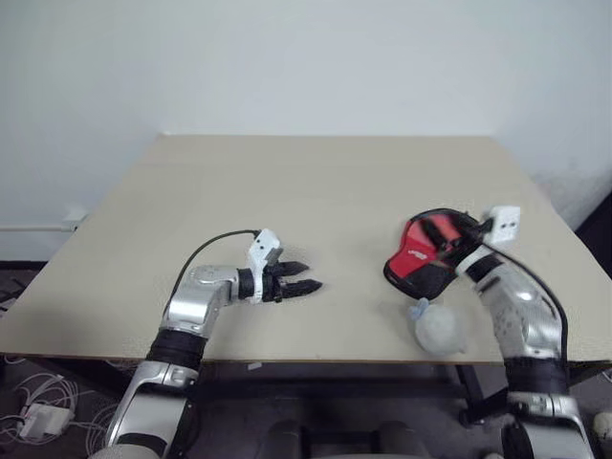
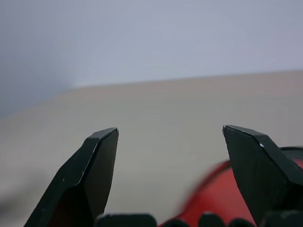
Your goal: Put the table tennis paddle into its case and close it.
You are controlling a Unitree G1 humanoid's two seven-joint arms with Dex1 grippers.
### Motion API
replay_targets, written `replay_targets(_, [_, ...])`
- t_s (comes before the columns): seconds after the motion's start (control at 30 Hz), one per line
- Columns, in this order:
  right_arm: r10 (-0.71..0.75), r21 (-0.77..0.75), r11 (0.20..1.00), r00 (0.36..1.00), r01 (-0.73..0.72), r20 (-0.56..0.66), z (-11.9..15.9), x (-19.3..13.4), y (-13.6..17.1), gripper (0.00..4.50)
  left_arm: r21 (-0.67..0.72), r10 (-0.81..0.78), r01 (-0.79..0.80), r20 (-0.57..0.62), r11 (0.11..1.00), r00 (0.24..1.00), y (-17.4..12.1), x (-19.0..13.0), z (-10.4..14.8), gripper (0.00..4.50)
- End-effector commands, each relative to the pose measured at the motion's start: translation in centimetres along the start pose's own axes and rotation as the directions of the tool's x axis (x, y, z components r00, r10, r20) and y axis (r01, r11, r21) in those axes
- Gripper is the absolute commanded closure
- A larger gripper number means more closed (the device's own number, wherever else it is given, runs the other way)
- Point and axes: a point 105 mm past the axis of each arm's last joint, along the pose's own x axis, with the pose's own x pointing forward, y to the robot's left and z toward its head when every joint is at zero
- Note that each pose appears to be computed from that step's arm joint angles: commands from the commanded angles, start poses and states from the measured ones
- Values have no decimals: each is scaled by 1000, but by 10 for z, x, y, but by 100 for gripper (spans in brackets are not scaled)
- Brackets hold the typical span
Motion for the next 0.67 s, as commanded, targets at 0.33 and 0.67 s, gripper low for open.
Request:
replay_targets(0.33, [439, 51, 896, 898, -441, 35, 35, -53, 69, 69, 59, 115, -116, 19, 991, 993, 24, -41, -8, 116])
replay_targets(0.67, [457, 39, 888, 889, -458, 40, 33, -39, 80, 69, 31, 147, -146, -19, 989, 989, 28, -50, -21, 116])
